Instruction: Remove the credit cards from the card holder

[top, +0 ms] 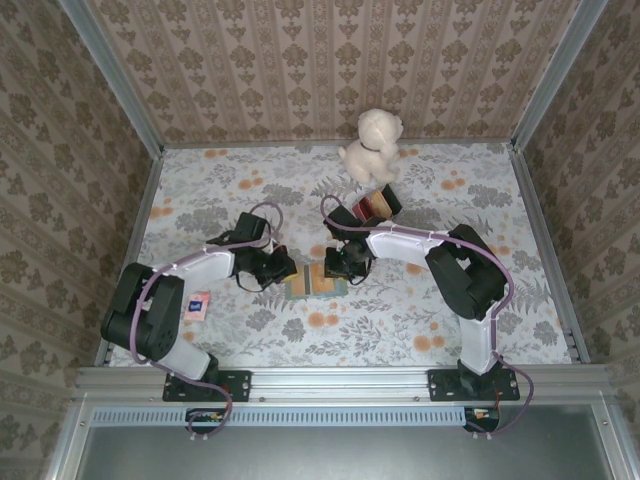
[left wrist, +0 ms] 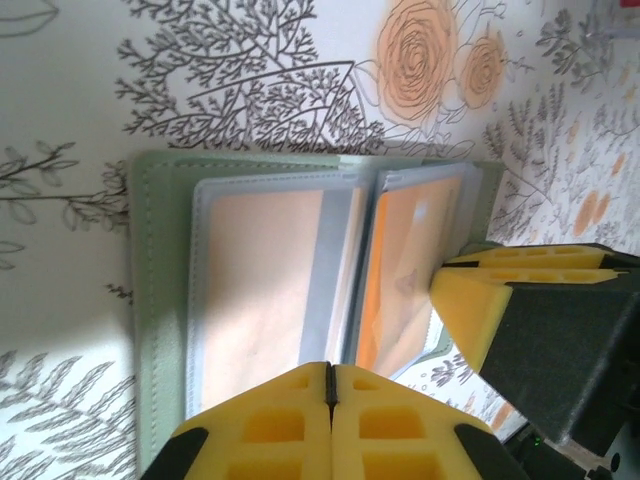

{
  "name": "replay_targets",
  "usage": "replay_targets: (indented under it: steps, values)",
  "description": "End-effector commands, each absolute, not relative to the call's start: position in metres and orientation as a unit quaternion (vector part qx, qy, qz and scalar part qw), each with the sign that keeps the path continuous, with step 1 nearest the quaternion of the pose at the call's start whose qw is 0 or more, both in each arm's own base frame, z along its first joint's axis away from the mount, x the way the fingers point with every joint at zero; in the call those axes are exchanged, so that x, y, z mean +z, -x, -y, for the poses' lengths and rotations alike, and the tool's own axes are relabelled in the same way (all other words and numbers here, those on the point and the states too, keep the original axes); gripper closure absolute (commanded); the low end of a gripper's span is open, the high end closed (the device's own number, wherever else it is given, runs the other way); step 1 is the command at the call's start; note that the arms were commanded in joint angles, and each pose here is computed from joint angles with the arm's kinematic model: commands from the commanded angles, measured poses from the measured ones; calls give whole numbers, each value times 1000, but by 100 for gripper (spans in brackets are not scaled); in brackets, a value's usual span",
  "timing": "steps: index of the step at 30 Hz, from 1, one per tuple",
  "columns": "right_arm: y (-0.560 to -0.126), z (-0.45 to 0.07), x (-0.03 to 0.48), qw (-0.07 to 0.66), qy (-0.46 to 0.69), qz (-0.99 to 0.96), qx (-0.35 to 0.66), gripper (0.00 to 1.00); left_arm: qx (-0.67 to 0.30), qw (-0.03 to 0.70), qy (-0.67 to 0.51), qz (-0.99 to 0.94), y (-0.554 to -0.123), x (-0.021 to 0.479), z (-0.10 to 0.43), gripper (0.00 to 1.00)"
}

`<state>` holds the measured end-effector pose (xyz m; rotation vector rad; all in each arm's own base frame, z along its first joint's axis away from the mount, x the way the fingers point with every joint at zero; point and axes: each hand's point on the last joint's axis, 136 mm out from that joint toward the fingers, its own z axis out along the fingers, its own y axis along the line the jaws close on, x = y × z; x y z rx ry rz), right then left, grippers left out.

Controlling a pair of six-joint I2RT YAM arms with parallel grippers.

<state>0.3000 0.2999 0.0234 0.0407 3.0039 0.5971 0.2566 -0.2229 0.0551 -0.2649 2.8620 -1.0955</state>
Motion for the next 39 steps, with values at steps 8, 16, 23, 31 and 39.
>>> replay_targets:
  steps: [8,16,23,31,39]
  values:
    - [-290,-299,8,6,-5,-981,192,81,-387,10,57,-920,-252,45,260,80]
    - [-287,-301,4,-2,-9,-980,199,86,-382,3,59,-922,-251,31,260,80]
    - [-286,-301,3,-4,-9,-980,198,86,-383,0,57,-922,-248,25,259,88]
    - [-283,-313,4,-19,1,-973,231,86,-430,17,44,-901,-252,31,268,86]
    - [-280,-316,1,-31,5,-971,237,87,-460,30,46,-886,-257,36,269,86]
